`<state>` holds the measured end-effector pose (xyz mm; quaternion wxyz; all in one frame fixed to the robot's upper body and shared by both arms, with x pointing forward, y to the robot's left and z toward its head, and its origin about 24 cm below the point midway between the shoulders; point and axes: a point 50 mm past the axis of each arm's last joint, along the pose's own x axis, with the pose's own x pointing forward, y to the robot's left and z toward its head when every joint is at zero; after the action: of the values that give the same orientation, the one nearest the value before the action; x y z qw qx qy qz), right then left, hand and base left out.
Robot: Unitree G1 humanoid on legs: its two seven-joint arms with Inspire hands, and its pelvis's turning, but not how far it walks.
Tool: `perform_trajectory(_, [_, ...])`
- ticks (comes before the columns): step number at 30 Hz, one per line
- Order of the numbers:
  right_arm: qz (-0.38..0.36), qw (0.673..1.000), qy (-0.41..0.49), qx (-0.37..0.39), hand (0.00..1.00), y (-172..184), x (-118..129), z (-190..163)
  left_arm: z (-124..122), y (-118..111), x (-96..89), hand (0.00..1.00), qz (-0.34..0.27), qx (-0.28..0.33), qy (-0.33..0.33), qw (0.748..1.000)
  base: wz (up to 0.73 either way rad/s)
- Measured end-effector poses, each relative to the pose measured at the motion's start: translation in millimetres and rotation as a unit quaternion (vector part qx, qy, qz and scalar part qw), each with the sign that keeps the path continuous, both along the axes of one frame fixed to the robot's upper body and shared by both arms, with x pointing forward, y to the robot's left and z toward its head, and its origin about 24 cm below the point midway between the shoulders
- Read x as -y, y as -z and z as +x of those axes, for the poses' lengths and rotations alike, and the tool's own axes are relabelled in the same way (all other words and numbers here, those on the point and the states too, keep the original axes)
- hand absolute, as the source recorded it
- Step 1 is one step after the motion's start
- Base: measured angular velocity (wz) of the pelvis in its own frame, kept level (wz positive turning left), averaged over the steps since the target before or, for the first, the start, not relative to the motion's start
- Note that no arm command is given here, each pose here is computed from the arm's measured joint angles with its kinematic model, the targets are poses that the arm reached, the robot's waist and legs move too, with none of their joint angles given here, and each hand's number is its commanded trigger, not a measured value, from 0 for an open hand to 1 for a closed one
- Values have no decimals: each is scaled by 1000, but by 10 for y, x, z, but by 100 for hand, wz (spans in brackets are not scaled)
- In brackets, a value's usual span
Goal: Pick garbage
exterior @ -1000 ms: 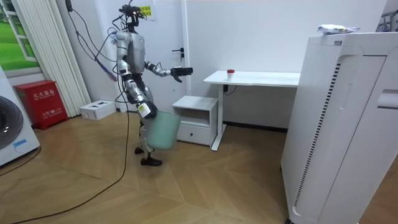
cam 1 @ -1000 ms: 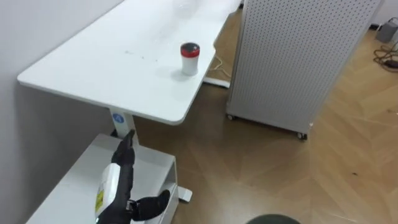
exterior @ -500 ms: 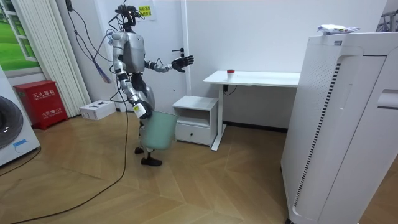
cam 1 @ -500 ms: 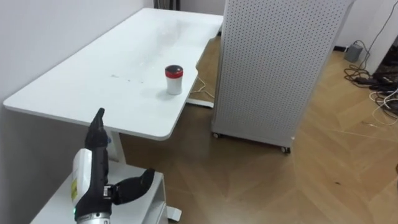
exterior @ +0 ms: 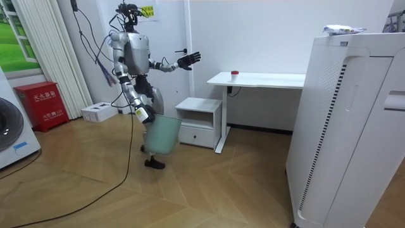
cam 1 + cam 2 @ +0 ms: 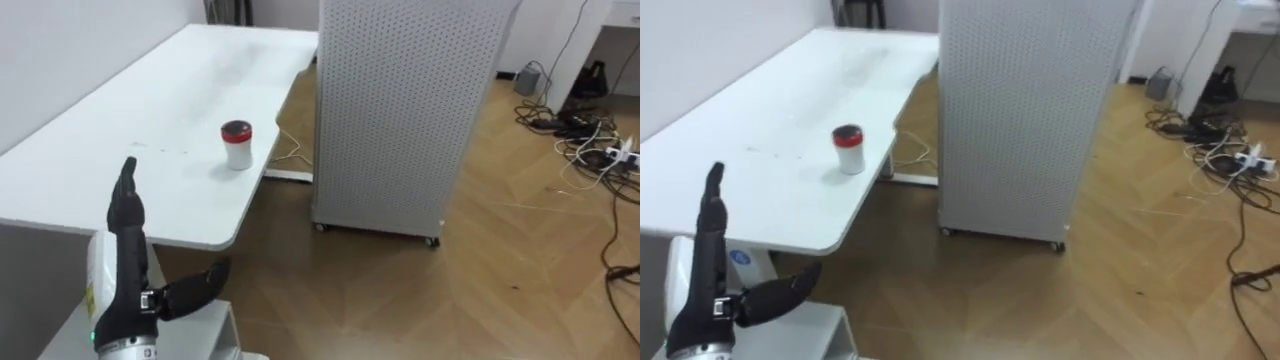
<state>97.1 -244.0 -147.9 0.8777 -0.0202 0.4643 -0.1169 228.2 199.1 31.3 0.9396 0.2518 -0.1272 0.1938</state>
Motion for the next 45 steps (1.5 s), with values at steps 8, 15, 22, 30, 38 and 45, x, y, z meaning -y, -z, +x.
perform_trajectory(8, [-12, 1000, -19, -10, 100, -4, 20, 18, -1, -171, 40, 0, -8, 52, 3, 999, -20])
perform_trajectory(15, [-18, 1000, -10, 11, 100, -40, 18, 62, -1, -171, 34, 0, -6, 51, 3, 999, -11])
perform_trajectory(22, [-11, 1000, -15, 10, 100, -30, -18, 62, -1, -196, -52, 0, -5, 56, -15, 998, -27])
perform_trajectory(30, [-10, 1000, -14, 9, 100, -27, -22, 58, -2, -204, -75, 0, -3, 58, -18, 998, -1])
perform_trajectory(38, [-5, 1000, -22, 10, 100, -26, -44, 66, -30, -191, -145, 0, -14, 56, -35, 998, -7])
perform_trajectory(45, [-1, 998, -53, 20, 100, -46, -114, 123, -50, -55, -214, 0, -19, 25, -50, 998, -26])
